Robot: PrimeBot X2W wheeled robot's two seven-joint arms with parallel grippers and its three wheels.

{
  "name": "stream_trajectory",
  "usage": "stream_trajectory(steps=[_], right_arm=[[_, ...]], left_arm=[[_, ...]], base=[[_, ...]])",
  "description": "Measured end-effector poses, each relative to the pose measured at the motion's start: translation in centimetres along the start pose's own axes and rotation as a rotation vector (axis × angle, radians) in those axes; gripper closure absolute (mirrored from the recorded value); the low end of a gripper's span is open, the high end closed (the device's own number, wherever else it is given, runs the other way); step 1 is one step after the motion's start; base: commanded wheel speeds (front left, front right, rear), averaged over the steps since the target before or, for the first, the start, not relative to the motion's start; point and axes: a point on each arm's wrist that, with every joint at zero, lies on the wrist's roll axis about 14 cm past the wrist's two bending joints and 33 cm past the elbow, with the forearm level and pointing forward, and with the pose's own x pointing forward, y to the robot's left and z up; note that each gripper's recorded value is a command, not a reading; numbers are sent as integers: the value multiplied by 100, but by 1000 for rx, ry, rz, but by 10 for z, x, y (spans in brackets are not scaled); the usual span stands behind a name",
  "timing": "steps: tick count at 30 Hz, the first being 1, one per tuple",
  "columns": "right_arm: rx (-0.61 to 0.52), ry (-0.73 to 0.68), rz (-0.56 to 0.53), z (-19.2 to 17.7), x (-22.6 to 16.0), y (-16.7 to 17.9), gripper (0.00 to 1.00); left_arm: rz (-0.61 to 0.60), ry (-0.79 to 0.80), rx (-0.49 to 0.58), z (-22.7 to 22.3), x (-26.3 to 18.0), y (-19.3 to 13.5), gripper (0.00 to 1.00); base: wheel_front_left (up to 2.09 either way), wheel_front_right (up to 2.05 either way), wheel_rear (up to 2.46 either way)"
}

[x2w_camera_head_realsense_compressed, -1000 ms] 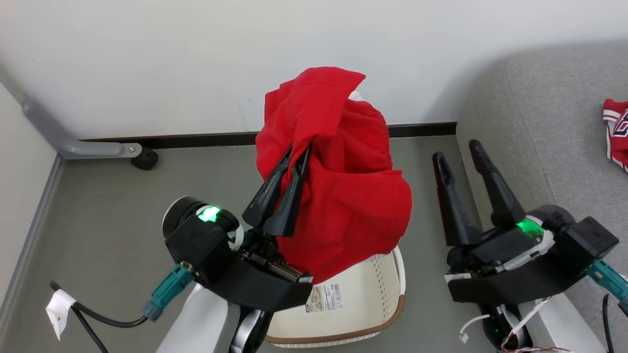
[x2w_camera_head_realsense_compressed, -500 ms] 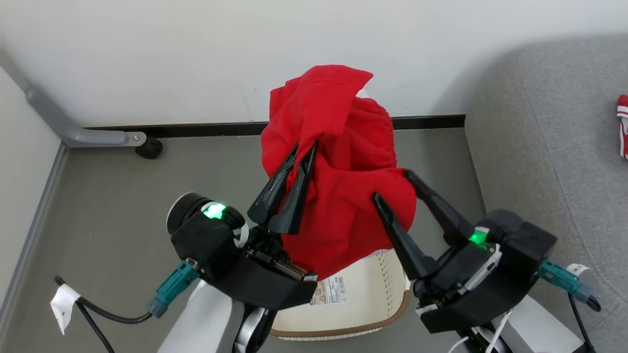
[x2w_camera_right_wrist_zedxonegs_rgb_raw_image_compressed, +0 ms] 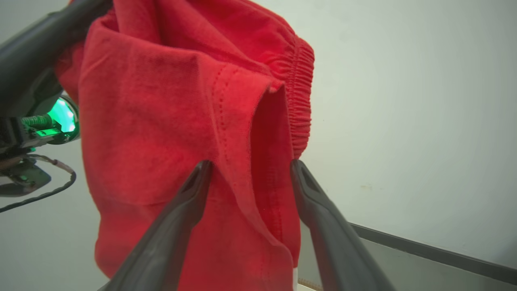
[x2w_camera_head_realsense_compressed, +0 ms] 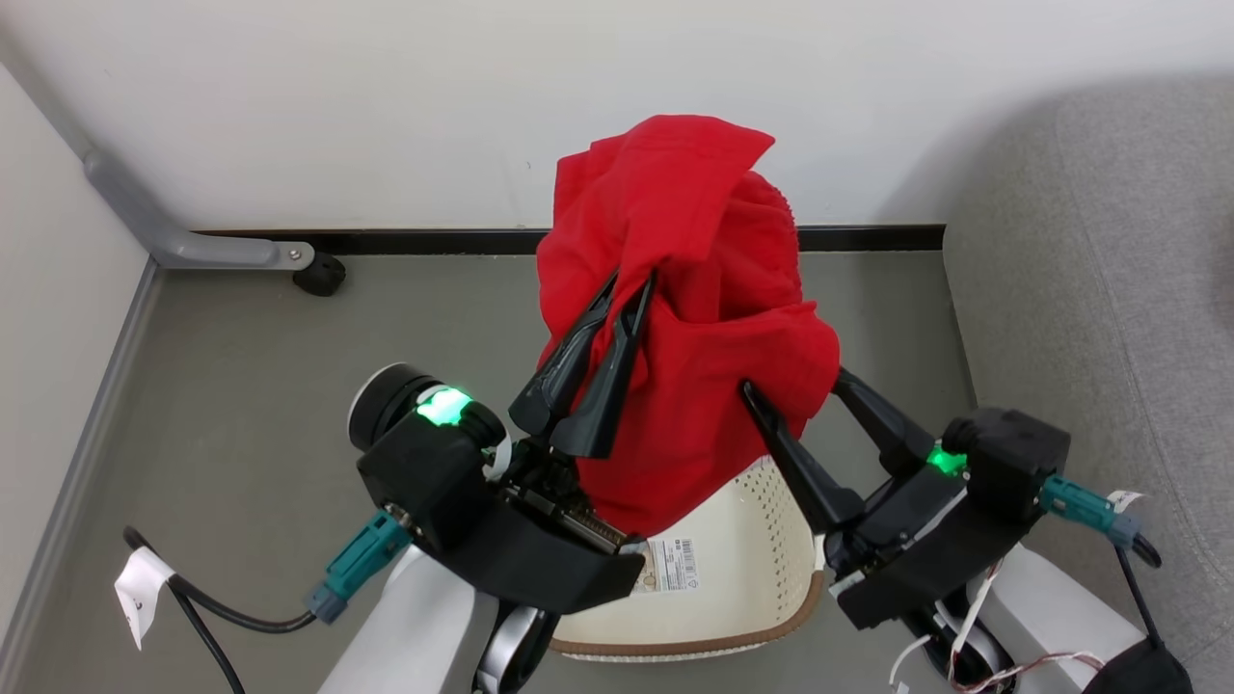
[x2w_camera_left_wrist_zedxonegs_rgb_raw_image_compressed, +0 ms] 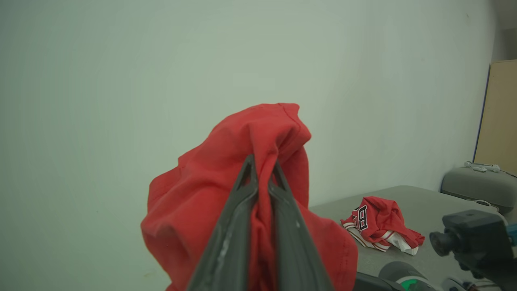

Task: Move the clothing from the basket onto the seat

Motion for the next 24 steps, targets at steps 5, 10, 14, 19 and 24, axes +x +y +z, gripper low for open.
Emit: stream_trajectory(steps=[5, 10, 14, 19, 24], right_arm=[[1, 1, -14, 2, 5, -9, 0], [16, 14, -40, -1, 7, -21, 0], [20, 30, -10, -4, 13, -16, 0], [29, 53, 71, -8, 23, 3, 0], [22, 81, 125, -12, 28, 12, 0]], left_arm=[[-3, 3, 1, 0, -1, -1, 100], [-9, 1, -5, 1, -2, -4, 100], [-24, 6, -16, -1, -3, -10, 100], [-49, 15, -25, -3, -5, -17, 100], [-62, 23, -32, -5, -6, -22, 100]], base=[[0, 0, 0], [0, 0, 0], [0, 0, 0], [0, 0, 0], [0, 0, 0]])
